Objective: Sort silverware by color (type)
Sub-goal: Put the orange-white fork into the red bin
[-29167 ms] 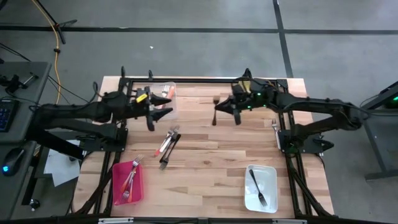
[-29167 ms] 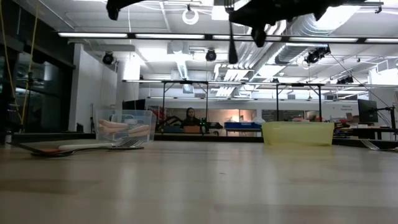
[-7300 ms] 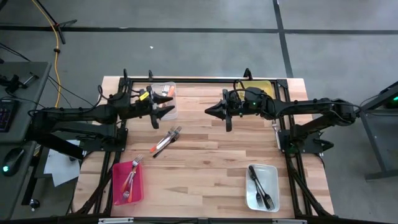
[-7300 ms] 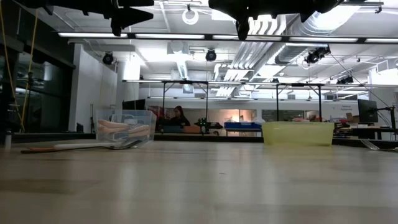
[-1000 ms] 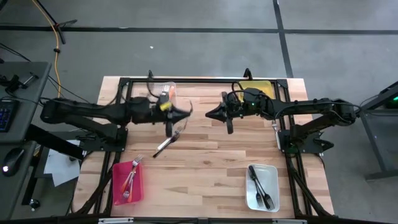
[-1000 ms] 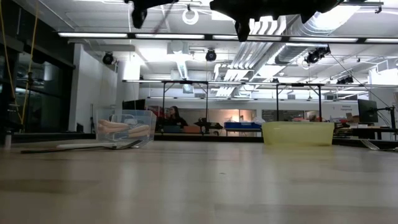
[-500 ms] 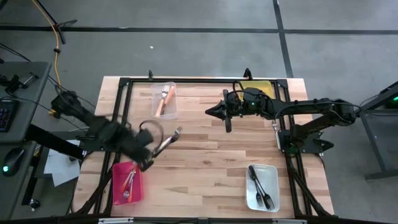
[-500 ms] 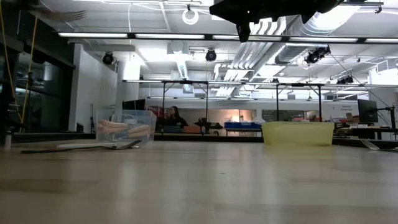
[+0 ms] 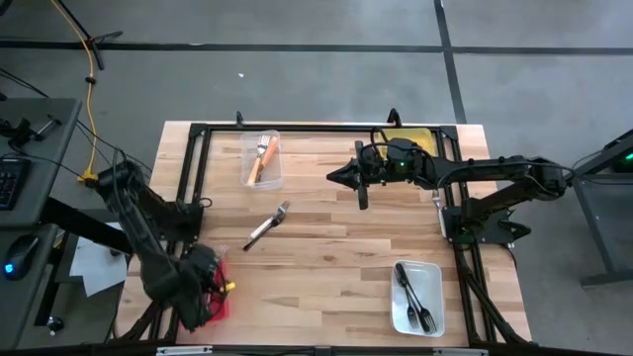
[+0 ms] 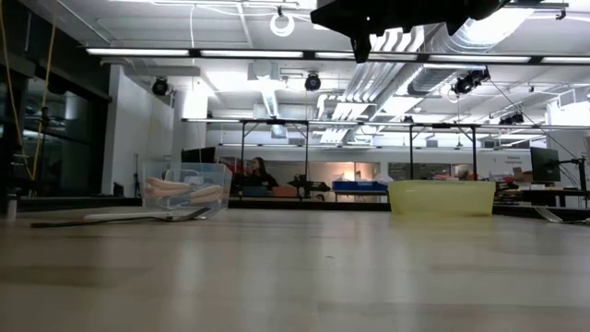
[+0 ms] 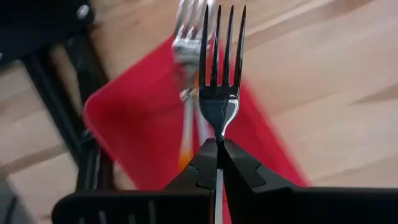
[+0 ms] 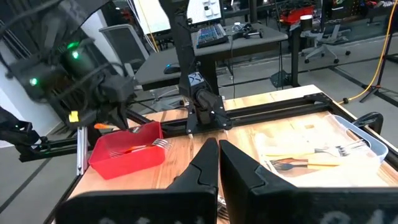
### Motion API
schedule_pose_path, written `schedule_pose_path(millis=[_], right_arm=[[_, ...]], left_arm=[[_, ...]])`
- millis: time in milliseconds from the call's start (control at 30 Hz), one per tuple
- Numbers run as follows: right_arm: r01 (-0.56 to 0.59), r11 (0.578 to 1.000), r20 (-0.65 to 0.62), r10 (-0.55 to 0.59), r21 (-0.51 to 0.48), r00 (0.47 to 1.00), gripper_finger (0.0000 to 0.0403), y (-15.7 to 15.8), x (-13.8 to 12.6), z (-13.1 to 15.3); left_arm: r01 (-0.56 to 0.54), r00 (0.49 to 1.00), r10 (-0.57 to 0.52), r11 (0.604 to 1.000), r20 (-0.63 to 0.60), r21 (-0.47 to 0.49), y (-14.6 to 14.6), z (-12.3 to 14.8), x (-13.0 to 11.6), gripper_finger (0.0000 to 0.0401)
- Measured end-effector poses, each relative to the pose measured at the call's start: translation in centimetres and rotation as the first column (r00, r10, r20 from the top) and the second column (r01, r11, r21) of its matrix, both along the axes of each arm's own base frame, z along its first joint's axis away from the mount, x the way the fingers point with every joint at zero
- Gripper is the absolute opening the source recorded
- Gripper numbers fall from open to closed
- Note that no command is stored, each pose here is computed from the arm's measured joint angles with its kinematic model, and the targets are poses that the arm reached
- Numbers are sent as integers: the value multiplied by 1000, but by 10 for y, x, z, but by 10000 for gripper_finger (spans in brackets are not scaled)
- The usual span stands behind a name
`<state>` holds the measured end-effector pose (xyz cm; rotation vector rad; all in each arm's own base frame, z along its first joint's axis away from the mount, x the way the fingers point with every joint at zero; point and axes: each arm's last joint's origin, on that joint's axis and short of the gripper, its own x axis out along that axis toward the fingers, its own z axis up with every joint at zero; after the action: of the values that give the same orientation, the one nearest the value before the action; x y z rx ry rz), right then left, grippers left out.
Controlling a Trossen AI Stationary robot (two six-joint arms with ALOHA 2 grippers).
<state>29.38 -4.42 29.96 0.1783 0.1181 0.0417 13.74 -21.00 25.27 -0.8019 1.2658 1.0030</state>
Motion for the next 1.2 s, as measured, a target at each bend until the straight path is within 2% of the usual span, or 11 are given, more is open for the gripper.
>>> schedule_pose_path(millis=[200, 500, 833, 1200], right_arm=[[0, 1000, 0, 0, 0, 1000, 0, 0, 0, 0], [0, 1000, 0, 0, 1, 1000, 0, 0, 0, 0], [5, 1000, -2, -5, 1, 1000, 0, 0, 0, 0], [9, 1000, -7, -9, 0, 1000, 0, 0, 0, -1]], left_arm=[[35, 999, -33, 998, -28, 59, -24, -30, 3, 0], [64, 995, -49, 982, -88, 176, -36, -62, 6, 0], [114, 990, -99, 980, -102, 160, -39, -66, 7, 4], [100, 990, -85, 986, -116, 136, -38, -63, 6, 78]])
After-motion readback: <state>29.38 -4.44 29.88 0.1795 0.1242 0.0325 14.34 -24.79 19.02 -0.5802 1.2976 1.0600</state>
